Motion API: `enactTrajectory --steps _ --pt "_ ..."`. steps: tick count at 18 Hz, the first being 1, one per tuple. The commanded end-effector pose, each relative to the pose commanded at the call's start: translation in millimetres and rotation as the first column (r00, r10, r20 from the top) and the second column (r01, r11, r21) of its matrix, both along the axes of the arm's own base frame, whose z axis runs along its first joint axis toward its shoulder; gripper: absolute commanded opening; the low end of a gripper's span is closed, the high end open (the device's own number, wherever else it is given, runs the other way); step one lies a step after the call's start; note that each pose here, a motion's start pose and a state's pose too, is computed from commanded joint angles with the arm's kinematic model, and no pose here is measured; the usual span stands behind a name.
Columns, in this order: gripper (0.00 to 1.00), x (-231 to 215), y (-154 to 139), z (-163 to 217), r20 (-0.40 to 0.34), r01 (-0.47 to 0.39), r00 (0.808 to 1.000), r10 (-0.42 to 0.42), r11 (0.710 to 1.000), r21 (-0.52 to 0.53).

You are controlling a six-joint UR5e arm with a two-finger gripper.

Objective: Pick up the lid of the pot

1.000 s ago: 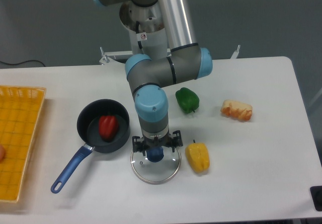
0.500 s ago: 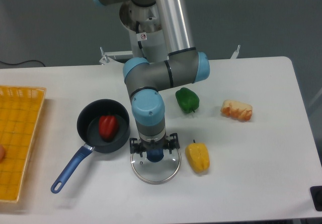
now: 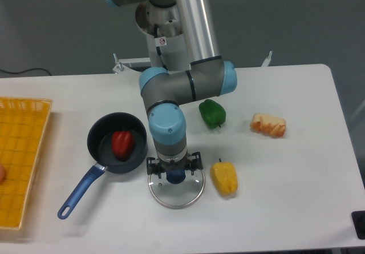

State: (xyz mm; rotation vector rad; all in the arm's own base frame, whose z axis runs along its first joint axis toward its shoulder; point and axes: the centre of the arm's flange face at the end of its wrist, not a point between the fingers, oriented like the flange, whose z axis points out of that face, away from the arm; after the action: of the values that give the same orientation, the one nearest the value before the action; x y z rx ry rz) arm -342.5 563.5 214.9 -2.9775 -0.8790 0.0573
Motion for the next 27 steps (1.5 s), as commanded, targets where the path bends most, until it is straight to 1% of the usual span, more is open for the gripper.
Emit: enactTrajectory --steps 3,23,25,26,27 --pt "0.93 -0.1 0.1 -1.0 0.001 0.000 1.000 0.000 1.000 -0.001" --pt "0.93 -2.1 2.0 -6.0 0.002 0.001 1.000 -0.001 1.000 -0.004" --pt "0.88 -2.0 1.9 -6.1 0.003 0.001 1.000 -0.001 1.000 -0.006" --pt "0.83 -2.4 2.3 -6.5 0.003 0.001 1.000 -0.001 1.000 -0.006" --pt "0.83 -2.0 2.0 -7.1 0.004 0.001 1.000 -0.001 1.000 -0.007"
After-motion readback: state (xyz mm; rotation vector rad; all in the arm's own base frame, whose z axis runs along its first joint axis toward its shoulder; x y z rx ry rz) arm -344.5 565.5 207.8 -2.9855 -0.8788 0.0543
